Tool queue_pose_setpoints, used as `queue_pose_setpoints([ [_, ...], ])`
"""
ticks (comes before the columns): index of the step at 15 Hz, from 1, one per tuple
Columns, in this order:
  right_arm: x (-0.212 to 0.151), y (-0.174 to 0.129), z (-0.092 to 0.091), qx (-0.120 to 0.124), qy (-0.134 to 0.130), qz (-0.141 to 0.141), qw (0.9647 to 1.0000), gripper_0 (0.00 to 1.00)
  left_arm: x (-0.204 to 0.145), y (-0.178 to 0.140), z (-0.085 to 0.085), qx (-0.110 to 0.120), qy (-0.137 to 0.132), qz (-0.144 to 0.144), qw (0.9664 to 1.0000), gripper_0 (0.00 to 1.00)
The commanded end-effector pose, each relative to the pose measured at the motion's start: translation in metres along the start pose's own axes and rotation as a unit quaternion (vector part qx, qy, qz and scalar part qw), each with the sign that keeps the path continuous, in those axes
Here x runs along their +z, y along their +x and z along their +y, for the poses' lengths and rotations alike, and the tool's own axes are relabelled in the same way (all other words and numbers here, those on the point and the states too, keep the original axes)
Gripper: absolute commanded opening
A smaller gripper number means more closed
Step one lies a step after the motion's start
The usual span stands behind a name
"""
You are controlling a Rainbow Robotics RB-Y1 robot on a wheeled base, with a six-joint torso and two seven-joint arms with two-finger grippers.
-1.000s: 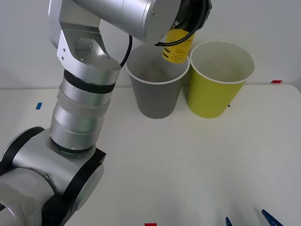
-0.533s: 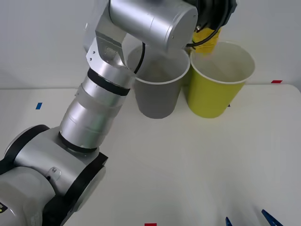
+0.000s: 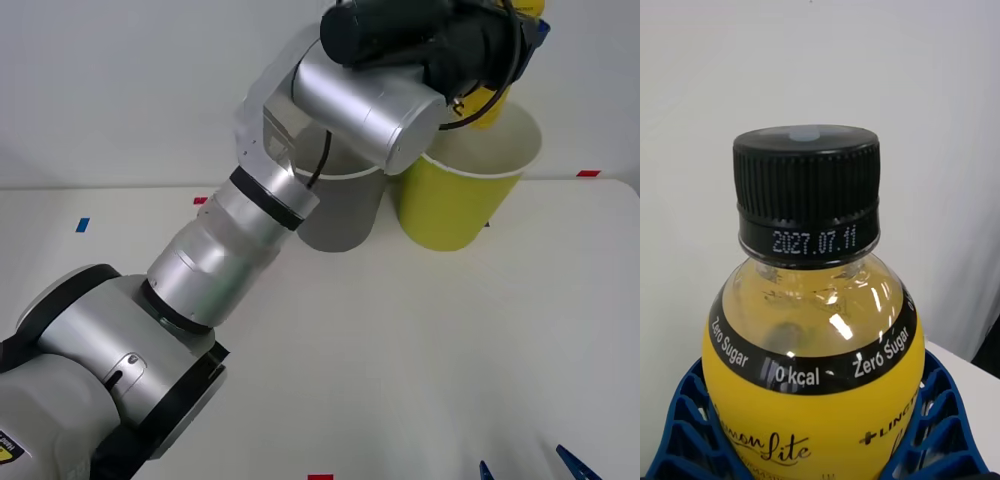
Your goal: Put cans in the gray bin and PET bottles in the light green bin.
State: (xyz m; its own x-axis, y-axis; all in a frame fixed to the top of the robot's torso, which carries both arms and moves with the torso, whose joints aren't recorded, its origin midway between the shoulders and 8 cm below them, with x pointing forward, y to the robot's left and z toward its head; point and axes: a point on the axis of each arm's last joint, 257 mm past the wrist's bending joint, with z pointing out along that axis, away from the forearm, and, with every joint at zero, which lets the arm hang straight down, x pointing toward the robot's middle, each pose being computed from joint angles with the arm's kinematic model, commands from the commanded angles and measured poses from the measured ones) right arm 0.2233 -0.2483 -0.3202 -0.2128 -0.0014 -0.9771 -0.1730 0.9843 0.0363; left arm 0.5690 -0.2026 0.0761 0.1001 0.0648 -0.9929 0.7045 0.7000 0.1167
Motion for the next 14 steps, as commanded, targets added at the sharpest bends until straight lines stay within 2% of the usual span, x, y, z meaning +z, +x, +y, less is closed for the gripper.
queue_pose_setpoints([
  [1, 0.0, 0.0, 0.0, 0.0, 0.0, 0.0, 1.0, 1.0, 0.004, 0.009, 0.0, 0.0, 0.0, -0.001, 1.0, 0.0],
  [4, 0.0, 0.0, 0.0, 0.0, 0.0, 0.0, 1.0, 1.0, 0.009, 0.016, 0.006, 0.0, -0.004, -0.012, 0.9999, 0.0],
  [7, 0.0, 0.0, 0.0, 0.0, 0.0, 0.0, 1.0, 1.0, 0.014, 0.023, 0.011, -0.011, -0.007, -0.029, 0.9995, 0.0],
  [10, 0.0, 0.0, 0.0, 0.0, 0.0, 0.0, 1.0, 1.0, 0.015, 0.022, 0.01, -0.026, -0.003, -0.032, 0.9991, 0.0],
  [14, 0.0, 0.0, 0.0, 0.0, 0.0, 0.0, 1.0, 1.0, 0.015, 0.023, 0.007, -0.027, -0.001, -0.032, 0.9991, 0.0],
])
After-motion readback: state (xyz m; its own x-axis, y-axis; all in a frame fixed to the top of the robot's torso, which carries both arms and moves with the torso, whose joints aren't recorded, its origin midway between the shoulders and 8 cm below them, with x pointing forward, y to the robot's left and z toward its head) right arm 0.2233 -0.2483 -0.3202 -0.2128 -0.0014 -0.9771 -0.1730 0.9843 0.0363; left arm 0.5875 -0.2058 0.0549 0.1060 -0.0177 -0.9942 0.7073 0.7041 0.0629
